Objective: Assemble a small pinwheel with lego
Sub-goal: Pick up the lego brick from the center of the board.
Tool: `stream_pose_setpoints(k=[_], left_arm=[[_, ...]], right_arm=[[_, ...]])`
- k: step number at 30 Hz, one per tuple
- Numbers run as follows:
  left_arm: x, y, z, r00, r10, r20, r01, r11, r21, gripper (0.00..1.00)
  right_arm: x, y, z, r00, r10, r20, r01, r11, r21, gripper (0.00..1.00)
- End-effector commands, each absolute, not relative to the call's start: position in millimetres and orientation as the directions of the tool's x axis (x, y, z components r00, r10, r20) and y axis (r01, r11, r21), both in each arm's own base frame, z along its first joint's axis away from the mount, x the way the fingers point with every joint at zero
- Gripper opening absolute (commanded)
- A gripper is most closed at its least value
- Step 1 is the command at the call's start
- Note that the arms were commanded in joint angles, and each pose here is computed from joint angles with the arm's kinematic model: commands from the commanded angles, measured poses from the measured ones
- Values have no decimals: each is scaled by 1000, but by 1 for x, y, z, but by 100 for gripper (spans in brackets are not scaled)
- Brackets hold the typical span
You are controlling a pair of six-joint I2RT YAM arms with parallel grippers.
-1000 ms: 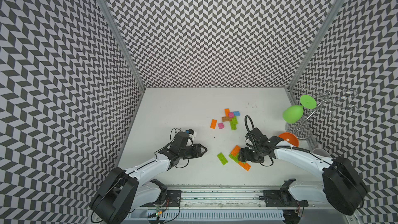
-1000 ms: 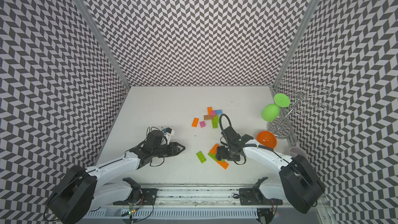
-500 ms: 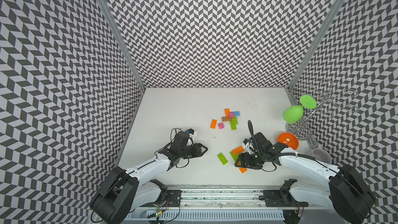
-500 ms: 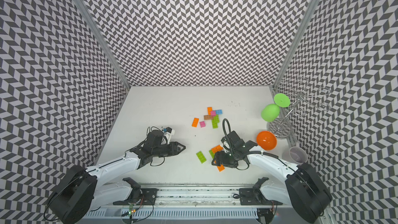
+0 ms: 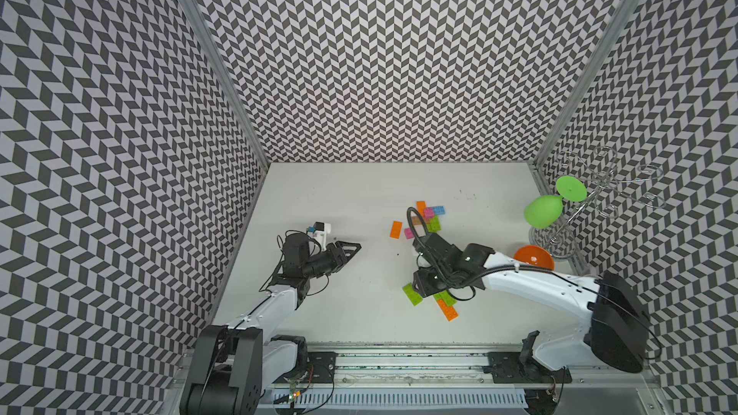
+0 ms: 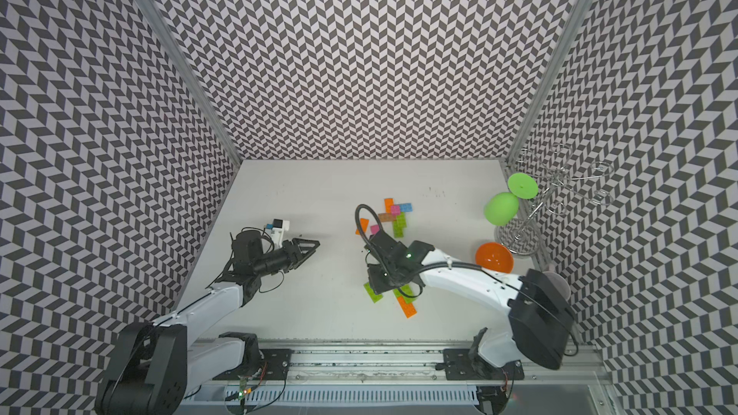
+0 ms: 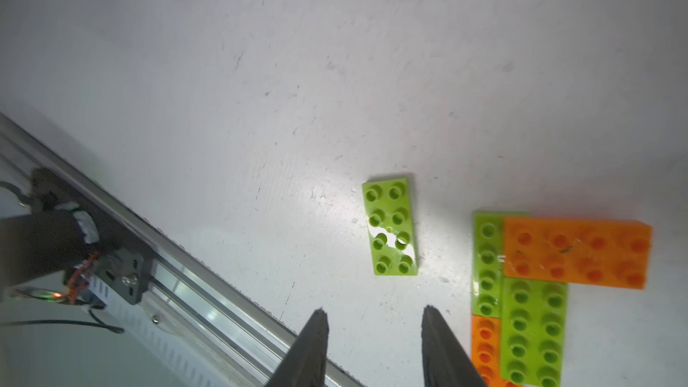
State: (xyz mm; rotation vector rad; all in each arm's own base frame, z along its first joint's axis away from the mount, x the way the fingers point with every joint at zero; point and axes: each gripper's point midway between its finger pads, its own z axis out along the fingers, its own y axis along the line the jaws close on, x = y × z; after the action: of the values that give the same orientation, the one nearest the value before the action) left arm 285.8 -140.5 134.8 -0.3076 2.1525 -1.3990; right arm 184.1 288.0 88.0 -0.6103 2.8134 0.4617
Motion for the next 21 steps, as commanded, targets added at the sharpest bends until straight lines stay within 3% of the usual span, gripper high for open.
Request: stream_pose_setpoints(k=[1,9,21], left_arm=[[281,-133,151,-822,-458,-338,157,388,-908,50],[274,-124,140,-818,-475,-323,124,403,-907,51],[275,-123,139,-820,-470,-326,125,409,-904,51]], right_arm=[[189,291,73,-830,-475,-292,-526,841,125,39],[193,283,52,-811,-529,-249,-548,836,9,34],[188,285,34,-809,-553,-199,-563,826,-3,25]])
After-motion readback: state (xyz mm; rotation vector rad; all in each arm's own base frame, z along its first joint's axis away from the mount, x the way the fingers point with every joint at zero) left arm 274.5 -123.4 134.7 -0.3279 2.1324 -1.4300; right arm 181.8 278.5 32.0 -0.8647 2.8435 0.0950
